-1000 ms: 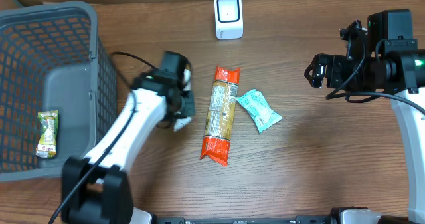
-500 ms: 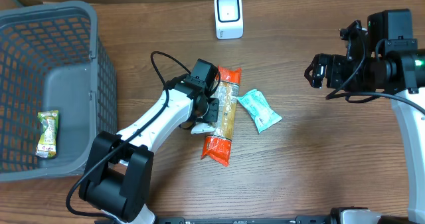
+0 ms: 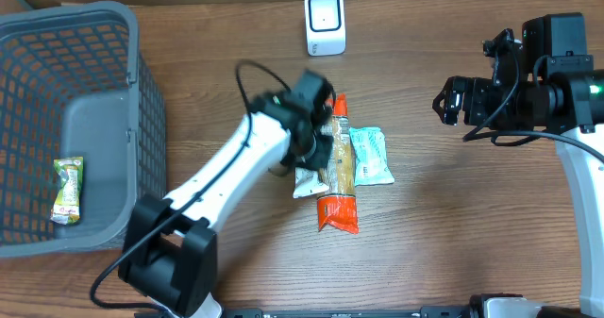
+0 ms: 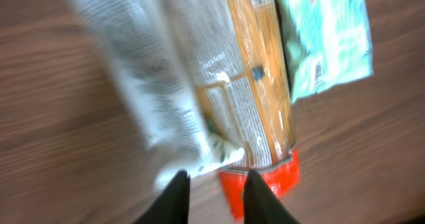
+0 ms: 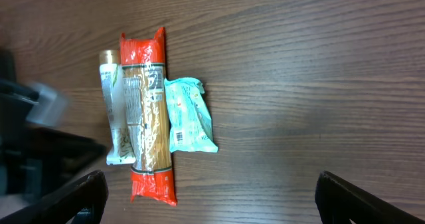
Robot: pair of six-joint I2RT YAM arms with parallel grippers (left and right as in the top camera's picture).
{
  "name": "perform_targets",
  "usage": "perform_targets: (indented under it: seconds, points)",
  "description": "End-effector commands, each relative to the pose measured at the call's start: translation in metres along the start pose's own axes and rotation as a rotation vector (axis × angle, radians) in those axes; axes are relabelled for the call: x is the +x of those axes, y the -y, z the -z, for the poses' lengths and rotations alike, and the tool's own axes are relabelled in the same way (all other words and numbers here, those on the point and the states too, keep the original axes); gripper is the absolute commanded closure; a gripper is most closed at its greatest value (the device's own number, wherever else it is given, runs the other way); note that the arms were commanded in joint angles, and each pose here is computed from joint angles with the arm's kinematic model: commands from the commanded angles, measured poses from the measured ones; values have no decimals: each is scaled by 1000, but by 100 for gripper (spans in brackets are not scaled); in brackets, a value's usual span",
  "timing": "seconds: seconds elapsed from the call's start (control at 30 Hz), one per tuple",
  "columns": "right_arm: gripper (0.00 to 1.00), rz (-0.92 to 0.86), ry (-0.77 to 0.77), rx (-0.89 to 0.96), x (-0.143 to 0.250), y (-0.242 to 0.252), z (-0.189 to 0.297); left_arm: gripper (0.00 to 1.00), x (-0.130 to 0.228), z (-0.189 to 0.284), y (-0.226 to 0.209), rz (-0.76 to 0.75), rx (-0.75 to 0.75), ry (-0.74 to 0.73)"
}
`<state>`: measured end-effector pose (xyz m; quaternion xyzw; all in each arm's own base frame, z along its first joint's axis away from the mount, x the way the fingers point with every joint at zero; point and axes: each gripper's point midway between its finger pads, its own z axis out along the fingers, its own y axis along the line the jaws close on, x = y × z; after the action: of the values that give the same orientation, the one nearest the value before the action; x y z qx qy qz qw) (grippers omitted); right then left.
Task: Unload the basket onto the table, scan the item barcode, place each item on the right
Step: 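Carry the white tube out and set it beside the spaghetti, then move the left gripper back down into the basket toward the green bar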
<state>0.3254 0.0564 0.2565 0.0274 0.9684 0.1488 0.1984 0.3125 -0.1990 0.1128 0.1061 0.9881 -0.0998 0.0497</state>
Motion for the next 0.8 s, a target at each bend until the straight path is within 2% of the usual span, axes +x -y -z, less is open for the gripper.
perform_targets:
  seconds: [0.0,0.17,0.27,0.37,0.43,0.57,0.7,0.77]
  points:
    - [0,3,0,-3,1,-2,1,75,-50,72,-27,51,-81,178]
    - [0,1,-5,-2,2,-2,1,60,-63,180,-80,169,-183,323]
    - [0,5,-4,-2,2,-2,1,58,-51,230,-118,276,-229,387]
    - [0,6,1,-3,1,-2,1,61,-24,267,-165,391,-289,415]
    - [0,7,3,-3,0,-2,1,61,-13,276,-181,422,-303,427]
    - [0,7,5,-3,0,-2,1,59,26,287,-235,589,-392,413]
    - [0,8,9,-4,-1,-2,1,59,71,274,-289,789,-438,319]
    - [0,10,14,-5,-2,-2,1,59,81,261,-310,862,-416,301]
